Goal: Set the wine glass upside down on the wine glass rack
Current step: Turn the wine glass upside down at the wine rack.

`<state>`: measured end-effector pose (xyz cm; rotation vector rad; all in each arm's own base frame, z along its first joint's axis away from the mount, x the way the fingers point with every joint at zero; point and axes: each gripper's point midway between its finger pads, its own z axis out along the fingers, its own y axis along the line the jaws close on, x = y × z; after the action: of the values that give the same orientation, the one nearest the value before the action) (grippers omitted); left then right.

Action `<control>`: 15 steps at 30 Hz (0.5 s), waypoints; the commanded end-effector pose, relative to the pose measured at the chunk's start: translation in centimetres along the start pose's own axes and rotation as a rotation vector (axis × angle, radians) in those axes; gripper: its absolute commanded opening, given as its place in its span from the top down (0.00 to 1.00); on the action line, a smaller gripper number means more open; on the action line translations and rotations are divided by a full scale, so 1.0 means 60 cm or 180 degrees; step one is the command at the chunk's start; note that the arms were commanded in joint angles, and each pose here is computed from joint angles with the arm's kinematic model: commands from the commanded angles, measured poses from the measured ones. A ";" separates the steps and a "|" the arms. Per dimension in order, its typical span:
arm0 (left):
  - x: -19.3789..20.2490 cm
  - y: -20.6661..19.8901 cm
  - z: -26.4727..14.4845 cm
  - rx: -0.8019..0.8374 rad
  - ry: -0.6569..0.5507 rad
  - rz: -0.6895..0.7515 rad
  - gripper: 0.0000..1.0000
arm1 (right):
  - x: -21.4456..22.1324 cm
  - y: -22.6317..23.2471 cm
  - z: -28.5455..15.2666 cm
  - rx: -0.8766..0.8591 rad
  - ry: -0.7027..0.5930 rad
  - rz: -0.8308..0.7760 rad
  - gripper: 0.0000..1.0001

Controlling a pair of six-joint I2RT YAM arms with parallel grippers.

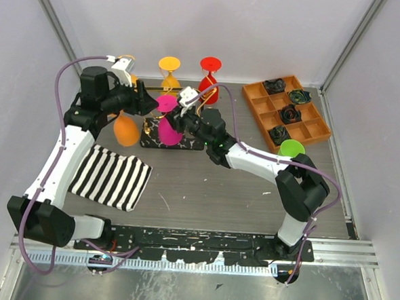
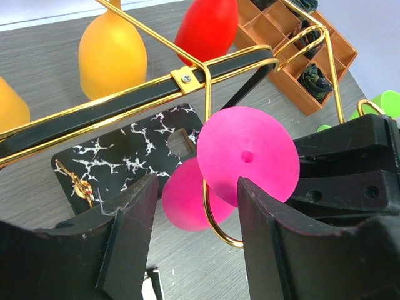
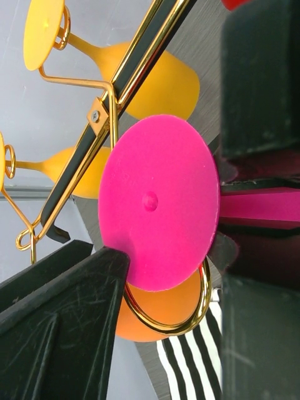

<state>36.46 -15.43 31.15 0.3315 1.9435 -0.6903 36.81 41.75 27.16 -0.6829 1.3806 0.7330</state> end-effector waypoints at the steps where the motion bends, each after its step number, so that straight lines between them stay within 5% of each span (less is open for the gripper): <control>1: -0.009 0.003 0.003 -0.0048 0.0023 0.0019 0.40 | -0.051 0.016 -0.012 -0.0146 -0.0218 -0.0060 0.98; 15: -0.001 0.019 0.007 -0.0198 0.0110 -0.0016 0.40 | -0.060 0.015 -0.032 -0.0120 -0.0395 -0.0144 0.96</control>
<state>37.37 -15.06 30.42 0.3054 1.9807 -0.6515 36.19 41.16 27.15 -0.6933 1.3461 0.7326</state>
